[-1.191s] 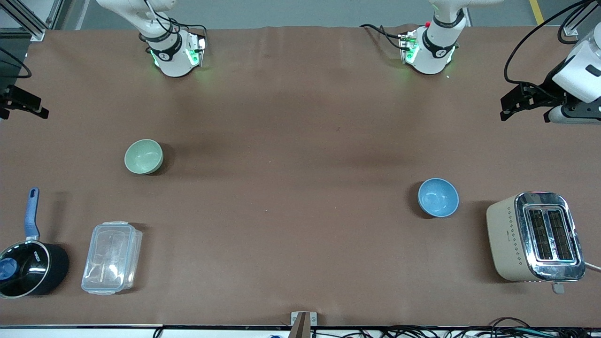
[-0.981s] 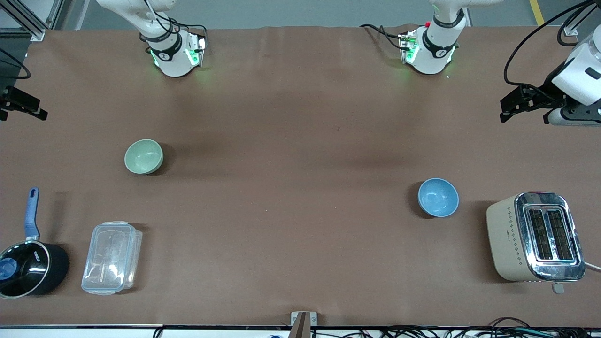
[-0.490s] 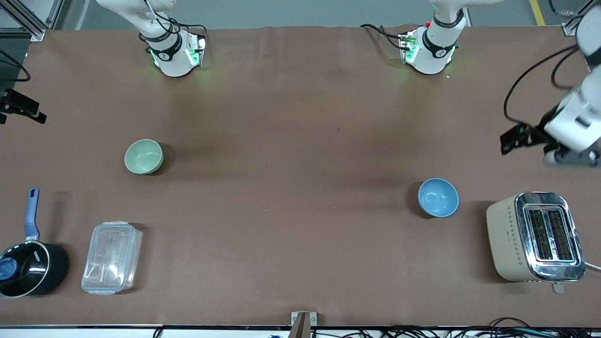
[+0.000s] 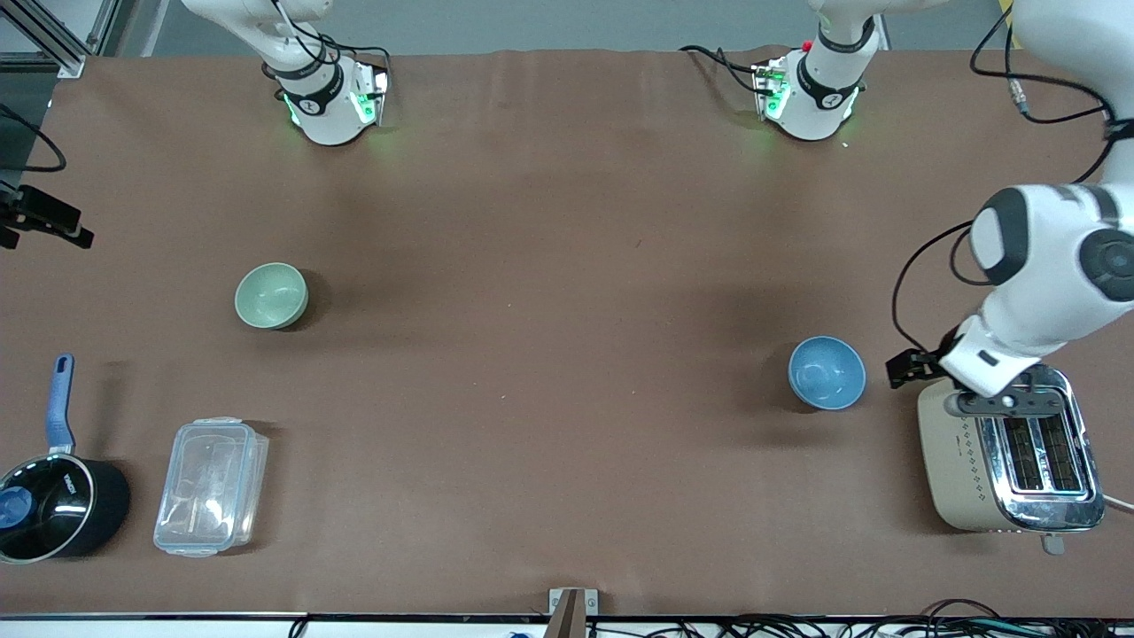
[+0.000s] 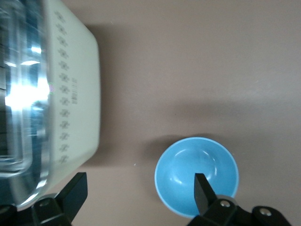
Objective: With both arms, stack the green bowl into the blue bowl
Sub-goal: 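Reach the left gripper to the blue bowl while the right gripper reaches the green bowl, then grasp the blue bowl rim with the left gripper and slide it toward the table middle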
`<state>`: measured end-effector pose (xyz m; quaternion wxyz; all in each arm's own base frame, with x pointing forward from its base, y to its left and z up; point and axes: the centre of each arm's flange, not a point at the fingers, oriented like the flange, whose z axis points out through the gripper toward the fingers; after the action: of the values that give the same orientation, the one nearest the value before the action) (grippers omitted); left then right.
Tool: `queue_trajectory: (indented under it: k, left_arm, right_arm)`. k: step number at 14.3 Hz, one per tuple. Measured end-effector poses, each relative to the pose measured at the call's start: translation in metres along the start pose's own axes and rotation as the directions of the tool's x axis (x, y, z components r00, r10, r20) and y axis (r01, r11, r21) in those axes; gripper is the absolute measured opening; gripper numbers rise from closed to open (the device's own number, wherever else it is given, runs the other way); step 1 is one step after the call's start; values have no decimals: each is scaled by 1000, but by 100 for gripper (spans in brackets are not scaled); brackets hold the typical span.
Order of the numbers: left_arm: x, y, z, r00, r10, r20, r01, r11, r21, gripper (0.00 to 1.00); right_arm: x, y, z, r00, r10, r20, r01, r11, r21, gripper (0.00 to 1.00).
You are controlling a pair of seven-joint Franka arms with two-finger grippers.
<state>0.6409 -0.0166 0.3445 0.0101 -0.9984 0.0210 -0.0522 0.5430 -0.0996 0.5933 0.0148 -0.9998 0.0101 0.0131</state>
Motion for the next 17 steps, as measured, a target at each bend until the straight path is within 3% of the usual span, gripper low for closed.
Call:
queue_trajectory:
  k: [3,7,11,12,13,17]
  left_arm:
    - [-12,3,50,1000,4,18,-4,1000,-8,100]
    - [-29,6,97,999,7,46,-6,1000,-16,89]
    - [-39,7,115,997,8,81,-7,1000,-19,54]
    - [-41,7,117,996,9,86,-7,1000,-19,54]
    - [-42,7,119,996,9,91,-7,1000,-19,47]
    - [-44,8,122,995,11,97,-9,1000,-21,6]
  right_arm:
    - [11,5,44,1000,2,8,-2,1000,-2,100]
    - [9,30,127,999,-43,-15,43,999,-10,99]
    - [-13,48,203,998,-63,-23,63,998,-16,99]
    - [-18,52,218,998,-66,-25,65,998,-18,99]
    - [-22,54,232,997,-69,-25,69,997,-20,99]
    - [-22,56,281,997,-73,1,73,997,-25,99]
